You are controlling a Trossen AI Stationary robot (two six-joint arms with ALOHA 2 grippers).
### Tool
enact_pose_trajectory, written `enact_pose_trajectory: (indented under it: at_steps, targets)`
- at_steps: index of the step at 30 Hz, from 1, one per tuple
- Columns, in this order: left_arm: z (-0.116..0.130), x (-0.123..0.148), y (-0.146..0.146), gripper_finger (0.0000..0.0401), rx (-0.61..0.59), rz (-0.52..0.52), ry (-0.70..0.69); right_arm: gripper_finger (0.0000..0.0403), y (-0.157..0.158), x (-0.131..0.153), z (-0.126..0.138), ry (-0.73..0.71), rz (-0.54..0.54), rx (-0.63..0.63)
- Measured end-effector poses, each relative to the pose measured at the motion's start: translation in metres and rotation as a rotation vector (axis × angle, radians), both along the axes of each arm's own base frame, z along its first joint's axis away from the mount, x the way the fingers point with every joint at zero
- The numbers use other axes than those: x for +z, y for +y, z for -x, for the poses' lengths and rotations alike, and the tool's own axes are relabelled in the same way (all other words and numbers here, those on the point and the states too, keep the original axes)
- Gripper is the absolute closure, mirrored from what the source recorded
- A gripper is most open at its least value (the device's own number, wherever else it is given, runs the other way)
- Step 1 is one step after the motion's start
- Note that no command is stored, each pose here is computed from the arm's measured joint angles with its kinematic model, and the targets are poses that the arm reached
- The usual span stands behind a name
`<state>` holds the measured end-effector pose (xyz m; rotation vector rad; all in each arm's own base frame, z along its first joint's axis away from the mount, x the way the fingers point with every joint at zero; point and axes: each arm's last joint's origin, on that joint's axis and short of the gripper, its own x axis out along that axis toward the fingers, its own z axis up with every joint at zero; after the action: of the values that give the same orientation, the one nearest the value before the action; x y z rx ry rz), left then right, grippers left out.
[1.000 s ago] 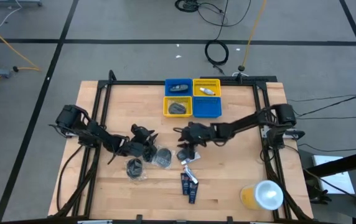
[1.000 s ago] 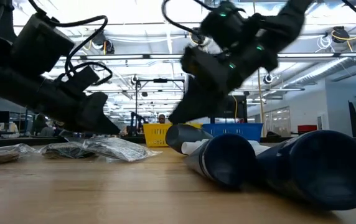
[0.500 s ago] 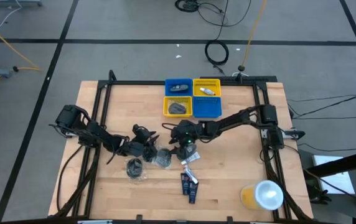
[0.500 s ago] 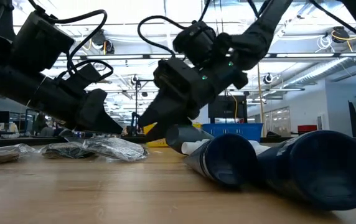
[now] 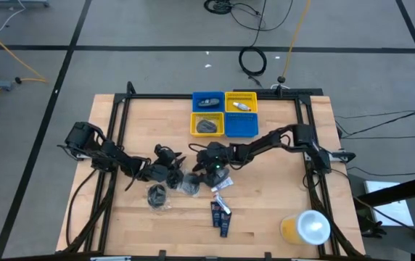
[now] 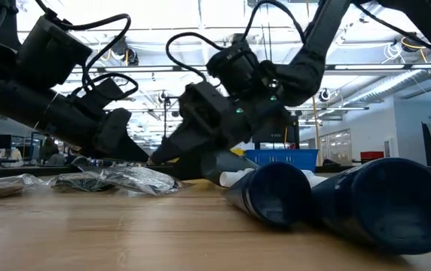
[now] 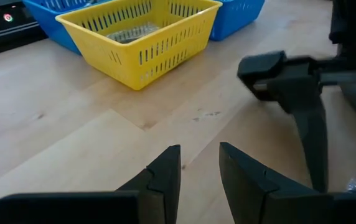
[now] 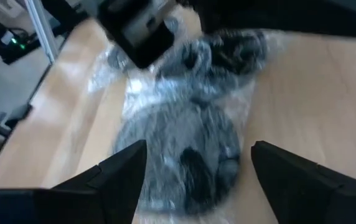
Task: Pick & Place Travel size toiletries
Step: Put the black hairbrush into the left yellow bin
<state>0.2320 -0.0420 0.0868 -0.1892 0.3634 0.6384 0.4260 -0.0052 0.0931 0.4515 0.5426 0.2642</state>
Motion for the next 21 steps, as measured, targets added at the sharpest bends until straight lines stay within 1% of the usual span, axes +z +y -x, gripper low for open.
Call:
enact_pose_trajectory:
  at_steps: [4, 8, 11, 18, 21]
  targets:
    - [0.0000, 0.0000, 0.0004, 0.0293, 0.004, -0.002, 0.000, 0.0135, 0.0013, -0.0046, -0.0083, -0.011, 0.008, 0.004]
    - [-0.0003, 0.0002, 0.0009, 0.0293, 0.006, -0.002, -0.003, 0.0168, 0.0054, -0.0075, -0.0099, -0.019, 0.052, 0.031]
    - [-0.0003, 0.0002, 0.0014, 0.0293, 0.009, -0.001, -0.002, 0.0213, 0.0079, -0.0083, -0.0096, -0.017, 0.068, 0.044]
    - [-0.0002, 0.0000, 0.0014, 0.0293, 0.009, 0.000, -0.001, 0.0340, 0.0087, -0.0111, -0.0081, -0.015, 0.122, 0.082]
    - [-0.0001, -0.0001, 0.0014, 0.0293, 0.009, 0.000, -0.001, 0.0385, 0.0088, -0.0066, -0.0066, -0.011, 0.134, 0.096]
